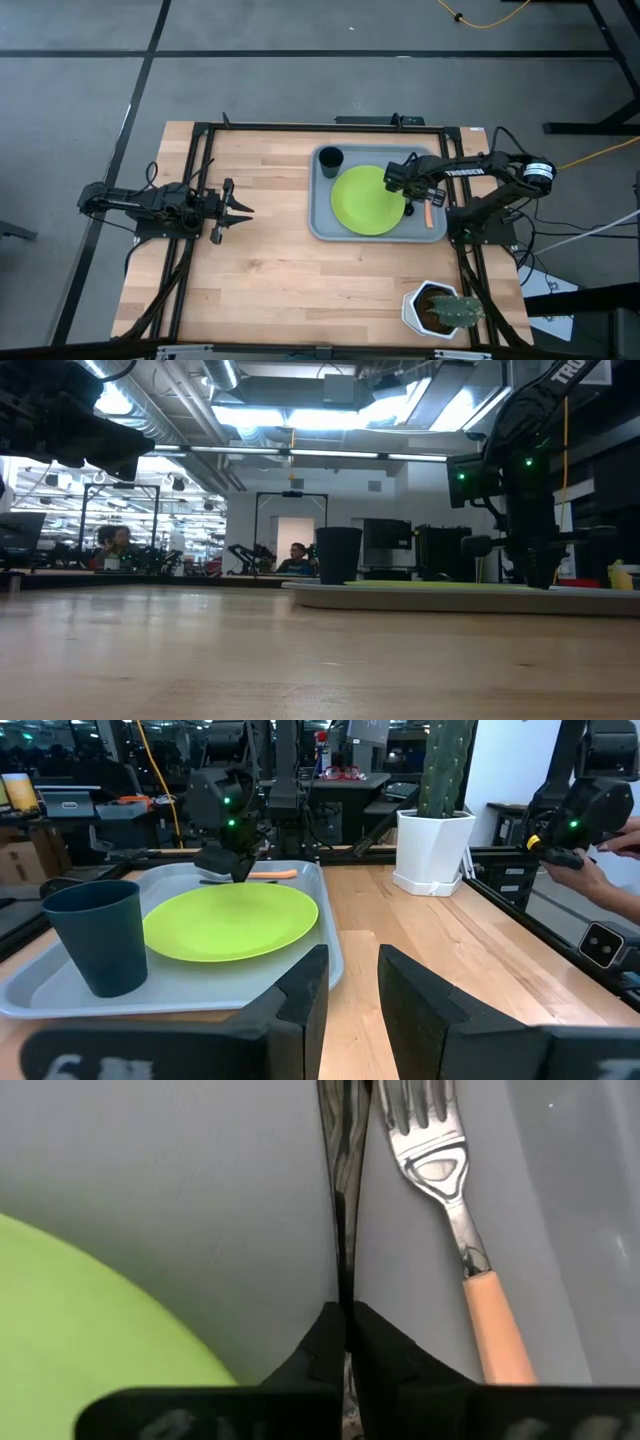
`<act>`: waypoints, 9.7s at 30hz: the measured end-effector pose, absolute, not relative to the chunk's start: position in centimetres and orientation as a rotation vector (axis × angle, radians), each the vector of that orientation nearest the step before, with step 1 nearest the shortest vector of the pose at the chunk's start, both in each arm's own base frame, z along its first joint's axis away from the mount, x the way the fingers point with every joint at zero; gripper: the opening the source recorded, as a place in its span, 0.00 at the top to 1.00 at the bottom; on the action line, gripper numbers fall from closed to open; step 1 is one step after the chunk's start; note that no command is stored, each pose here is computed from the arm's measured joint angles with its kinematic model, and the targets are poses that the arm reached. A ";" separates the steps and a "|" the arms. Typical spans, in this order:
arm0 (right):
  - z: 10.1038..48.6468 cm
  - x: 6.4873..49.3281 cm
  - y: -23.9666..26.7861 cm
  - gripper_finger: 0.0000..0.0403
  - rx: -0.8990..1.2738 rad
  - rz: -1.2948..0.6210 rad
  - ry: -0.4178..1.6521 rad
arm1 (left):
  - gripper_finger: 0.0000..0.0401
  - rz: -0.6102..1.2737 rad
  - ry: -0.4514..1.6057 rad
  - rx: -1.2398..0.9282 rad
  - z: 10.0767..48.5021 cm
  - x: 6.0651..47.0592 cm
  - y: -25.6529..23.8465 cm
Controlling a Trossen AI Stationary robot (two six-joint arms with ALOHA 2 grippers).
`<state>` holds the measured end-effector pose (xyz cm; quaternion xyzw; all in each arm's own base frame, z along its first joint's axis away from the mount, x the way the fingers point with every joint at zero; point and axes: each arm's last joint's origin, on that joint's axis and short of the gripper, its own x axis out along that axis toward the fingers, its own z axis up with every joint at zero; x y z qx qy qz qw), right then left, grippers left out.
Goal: Pick and place plate/cup/fork/spoon on tray
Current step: Put the black spoon on the gray serving tray to the right of the light green plate
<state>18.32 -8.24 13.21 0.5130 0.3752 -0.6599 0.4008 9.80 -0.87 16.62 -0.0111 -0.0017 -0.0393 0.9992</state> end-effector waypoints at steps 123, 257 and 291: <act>21.1 17.8 -5.3 1.00 -0.901 0.858 1.393 | 0.79 -0.079 -0.003 -0.022 16.6 9.8 -0.9; 17.3 18.4 -3.3 0.73 0.824 -1.207 0.871 | 0.79 -0.079 -0.003 -0.022 16.6 9.8 -0.9; 15.8 17.6 -2.9 0.73 0.798 -1.222 1.139 | 0.79 -0.079 -0.003 -0.022 16.6 9.8 -0.9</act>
